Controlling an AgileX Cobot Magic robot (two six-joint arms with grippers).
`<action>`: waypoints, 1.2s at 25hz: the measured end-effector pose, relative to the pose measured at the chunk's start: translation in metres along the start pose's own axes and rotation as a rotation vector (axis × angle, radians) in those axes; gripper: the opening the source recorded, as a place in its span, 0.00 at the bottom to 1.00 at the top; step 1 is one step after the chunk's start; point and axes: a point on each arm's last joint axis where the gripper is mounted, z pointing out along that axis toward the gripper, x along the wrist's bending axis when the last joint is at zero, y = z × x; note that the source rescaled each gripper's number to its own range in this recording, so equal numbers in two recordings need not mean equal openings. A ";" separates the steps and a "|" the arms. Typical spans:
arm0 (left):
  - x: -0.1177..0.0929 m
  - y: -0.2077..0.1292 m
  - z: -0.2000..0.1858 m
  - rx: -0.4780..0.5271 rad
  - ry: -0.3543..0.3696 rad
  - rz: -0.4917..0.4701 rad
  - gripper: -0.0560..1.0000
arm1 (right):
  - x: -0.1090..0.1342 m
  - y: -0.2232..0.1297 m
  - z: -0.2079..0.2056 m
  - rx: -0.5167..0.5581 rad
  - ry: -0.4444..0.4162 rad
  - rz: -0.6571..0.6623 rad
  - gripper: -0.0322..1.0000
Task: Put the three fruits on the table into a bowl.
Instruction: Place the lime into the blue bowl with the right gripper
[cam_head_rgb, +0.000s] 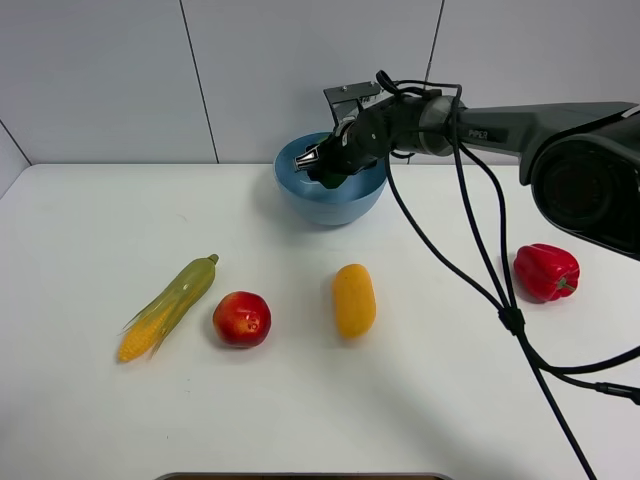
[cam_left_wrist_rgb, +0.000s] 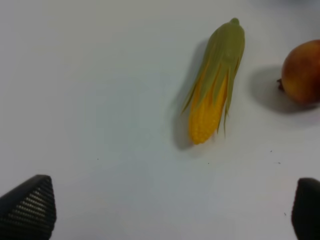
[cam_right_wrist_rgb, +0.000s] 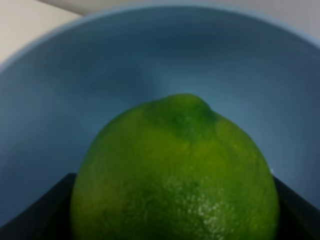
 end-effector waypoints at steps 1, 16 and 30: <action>0.000 0.000 0.000 0.000 0.000 0.000 1.00 | 0.000 -0.003 0.003 0.009 -0.001 0.000 0.22; 0.000 0.000 0.000 0.000 0.000 0.000 1.00 | 0.000 -0.011 0.017 -0.008 0.008 -0.002 0.22; 0.000 0.000 0.000 0.000 0.000 0.000 1.00 | 0.001 -0.005 0.014 -0.055 0.020 -0.001 0.84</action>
